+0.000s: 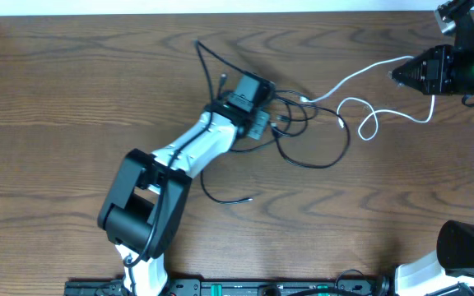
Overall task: Untangle cables
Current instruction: 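Pull the black cables leftward with the left gripper while right pulls white cable away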
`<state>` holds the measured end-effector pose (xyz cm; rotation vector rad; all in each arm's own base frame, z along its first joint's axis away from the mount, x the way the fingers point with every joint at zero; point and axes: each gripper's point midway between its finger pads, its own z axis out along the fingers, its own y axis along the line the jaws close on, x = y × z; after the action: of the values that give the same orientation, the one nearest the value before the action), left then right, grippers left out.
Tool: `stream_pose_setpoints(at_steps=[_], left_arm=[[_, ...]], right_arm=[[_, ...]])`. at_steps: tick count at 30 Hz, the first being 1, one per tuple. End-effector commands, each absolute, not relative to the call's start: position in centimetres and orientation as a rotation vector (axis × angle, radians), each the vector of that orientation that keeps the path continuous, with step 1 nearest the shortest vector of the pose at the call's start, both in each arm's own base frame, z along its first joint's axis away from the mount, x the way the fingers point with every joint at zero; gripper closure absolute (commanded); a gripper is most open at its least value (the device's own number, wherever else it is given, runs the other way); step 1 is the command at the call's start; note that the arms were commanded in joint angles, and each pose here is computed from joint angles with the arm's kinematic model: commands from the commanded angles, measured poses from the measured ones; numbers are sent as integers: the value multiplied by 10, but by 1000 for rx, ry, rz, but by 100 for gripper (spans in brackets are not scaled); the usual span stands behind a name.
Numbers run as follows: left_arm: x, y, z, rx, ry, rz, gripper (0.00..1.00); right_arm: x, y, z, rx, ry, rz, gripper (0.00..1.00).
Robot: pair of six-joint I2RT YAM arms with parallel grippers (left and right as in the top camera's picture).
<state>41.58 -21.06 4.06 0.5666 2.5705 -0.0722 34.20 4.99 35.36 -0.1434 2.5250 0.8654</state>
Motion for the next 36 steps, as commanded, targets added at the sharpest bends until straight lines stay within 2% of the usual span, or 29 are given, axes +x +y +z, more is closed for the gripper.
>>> stream_pose_setpoints(at_steps=[1,8,18,26,31,36], left_arm=[[421,-161,33,339,2665,23,93],[416,-132,27,264,2737,61,93],[415,-132,27,265,2740,62,93],[415,-132,27,265,2740,61,93],[415,-132,27,265,2740,62,93],[415,-132,27,265,2740,61,93]], right_arm=[[343,47,361,-160,2486,847,99],[376,16,377,-49,2364,746,99],[418,-89,408,254,2145,435,99],[439,-156,420,383,2022,222,99],[473,-222,412,466,1921,42,99],[501,-290,383,618,1844,-162,99]])
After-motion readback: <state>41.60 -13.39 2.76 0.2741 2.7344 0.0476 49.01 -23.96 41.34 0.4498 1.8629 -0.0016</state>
